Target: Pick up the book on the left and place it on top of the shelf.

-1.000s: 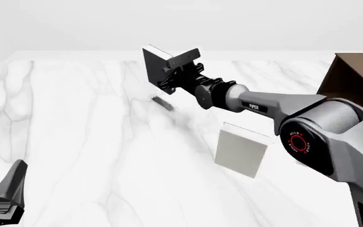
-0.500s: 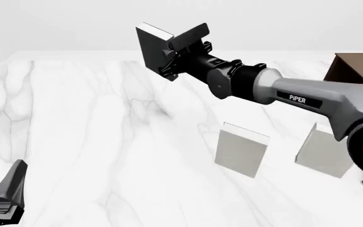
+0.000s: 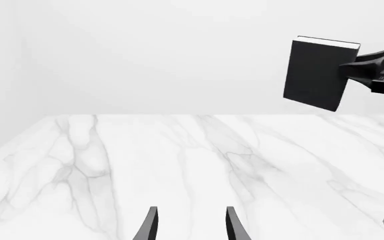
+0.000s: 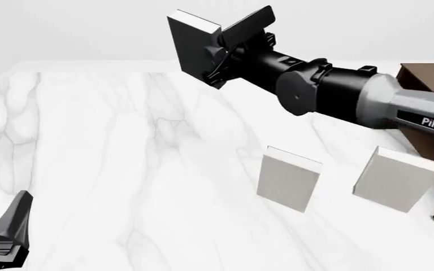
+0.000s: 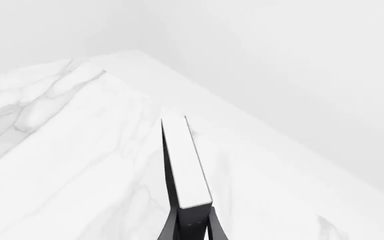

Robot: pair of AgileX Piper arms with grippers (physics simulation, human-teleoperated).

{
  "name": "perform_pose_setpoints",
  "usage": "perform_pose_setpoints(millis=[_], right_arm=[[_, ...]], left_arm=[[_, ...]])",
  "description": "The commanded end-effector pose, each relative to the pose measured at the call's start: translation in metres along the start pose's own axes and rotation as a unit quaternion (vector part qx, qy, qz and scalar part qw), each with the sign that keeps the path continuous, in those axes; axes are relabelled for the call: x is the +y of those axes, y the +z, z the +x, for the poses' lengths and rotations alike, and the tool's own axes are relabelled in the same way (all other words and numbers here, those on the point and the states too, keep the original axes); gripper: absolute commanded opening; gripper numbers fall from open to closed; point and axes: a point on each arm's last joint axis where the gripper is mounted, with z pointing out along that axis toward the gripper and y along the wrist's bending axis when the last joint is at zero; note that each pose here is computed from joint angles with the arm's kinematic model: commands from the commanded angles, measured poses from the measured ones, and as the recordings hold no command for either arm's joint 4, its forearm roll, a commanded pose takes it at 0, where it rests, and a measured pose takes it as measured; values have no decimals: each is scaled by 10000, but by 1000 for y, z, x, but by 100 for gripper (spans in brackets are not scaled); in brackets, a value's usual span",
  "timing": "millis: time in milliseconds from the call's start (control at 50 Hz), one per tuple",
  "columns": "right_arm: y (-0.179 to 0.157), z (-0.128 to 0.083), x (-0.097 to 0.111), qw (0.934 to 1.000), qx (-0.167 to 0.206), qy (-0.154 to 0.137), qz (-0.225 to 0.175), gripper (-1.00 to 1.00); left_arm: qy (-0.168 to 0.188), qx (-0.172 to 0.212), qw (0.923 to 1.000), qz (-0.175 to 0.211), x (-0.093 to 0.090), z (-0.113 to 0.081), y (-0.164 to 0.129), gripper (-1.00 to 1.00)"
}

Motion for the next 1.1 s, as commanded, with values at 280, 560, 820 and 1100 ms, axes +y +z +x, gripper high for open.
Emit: perform_pose_setpoints(millis=[280,560,820,1100], right_arm=[[-74,-14,-21,9994,-182,-25,304,-100],[-118,-20,-34,9981,-218,-191,546,-100],[-151,-21,-46,9960,-198,-340,806,-100],[-180,-29,-63,9917,-115,-522,1167,-100]], left_arm=[[0,0,10000,0,0,0,0,100],[0,0,10000,0,0,0,0,100],[0,0,10000,0,0,0,0,100],[0,0,10000,0,0,0,0,100]])
